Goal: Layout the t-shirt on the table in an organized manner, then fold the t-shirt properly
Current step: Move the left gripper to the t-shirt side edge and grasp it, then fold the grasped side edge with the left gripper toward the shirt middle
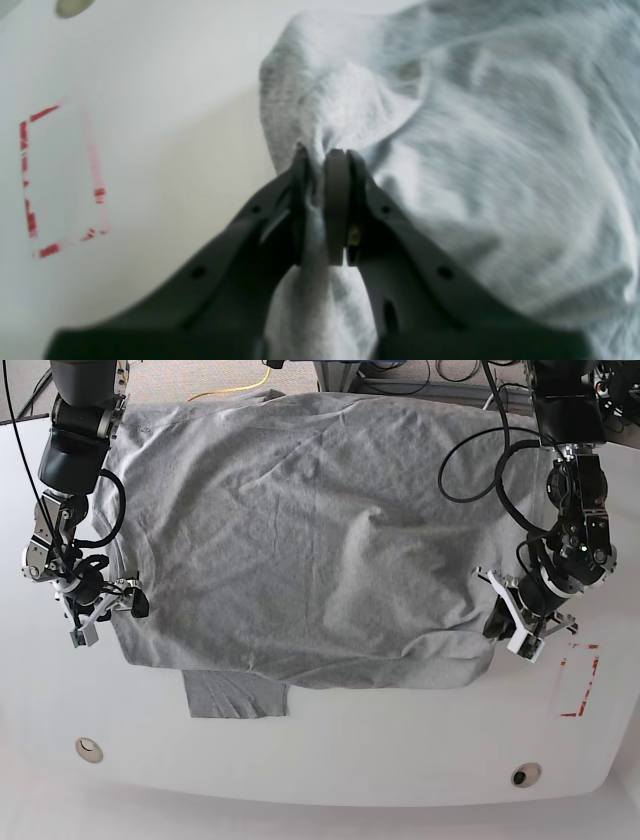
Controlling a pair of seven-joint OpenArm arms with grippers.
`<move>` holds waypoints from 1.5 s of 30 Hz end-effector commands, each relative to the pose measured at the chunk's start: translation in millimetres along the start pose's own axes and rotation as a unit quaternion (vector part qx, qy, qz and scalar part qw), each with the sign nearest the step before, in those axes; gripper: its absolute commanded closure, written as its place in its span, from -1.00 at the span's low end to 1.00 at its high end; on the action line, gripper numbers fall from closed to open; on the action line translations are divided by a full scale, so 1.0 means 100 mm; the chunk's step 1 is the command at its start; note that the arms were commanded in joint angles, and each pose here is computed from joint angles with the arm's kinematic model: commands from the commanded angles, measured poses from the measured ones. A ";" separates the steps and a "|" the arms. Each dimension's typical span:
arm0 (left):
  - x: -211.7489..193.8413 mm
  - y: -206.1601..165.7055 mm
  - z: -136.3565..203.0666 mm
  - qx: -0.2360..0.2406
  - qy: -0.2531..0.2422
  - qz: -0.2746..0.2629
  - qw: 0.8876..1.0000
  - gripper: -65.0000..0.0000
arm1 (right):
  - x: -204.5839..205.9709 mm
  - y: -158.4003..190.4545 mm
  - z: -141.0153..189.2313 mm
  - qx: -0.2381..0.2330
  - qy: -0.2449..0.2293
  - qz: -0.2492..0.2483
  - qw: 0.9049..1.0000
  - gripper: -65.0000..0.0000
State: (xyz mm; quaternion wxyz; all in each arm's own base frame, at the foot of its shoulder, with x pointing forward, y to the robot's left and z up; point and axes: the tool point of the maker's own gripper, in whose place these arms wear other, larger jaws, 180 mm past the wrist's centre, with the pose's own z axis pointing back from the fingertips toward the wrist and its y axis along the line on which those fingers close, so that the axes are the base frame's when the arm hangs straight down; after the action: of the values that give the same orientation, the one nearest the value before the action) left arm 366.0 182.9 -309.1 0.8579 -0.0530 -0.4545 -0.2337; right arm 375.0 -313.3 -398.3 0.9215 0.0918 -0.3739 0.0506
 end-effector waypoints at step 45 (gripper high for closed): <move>-0.28 0.04 -0.21 -0.026 0.055 -0.006 0.998 -0.68 | 0.25 0.09 -0.02 0.011 -0.037 0.002 0.999 -0.51</move>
State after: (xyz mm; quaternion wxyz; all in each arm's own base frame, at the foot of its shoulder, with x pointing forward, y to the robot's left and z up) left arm 356.2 187.0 -357.7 0.8868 -0.0608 -0.3779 -0.2591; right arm 377.0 -295.2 -404.8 0.9196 0.1096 -0.3740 0.0490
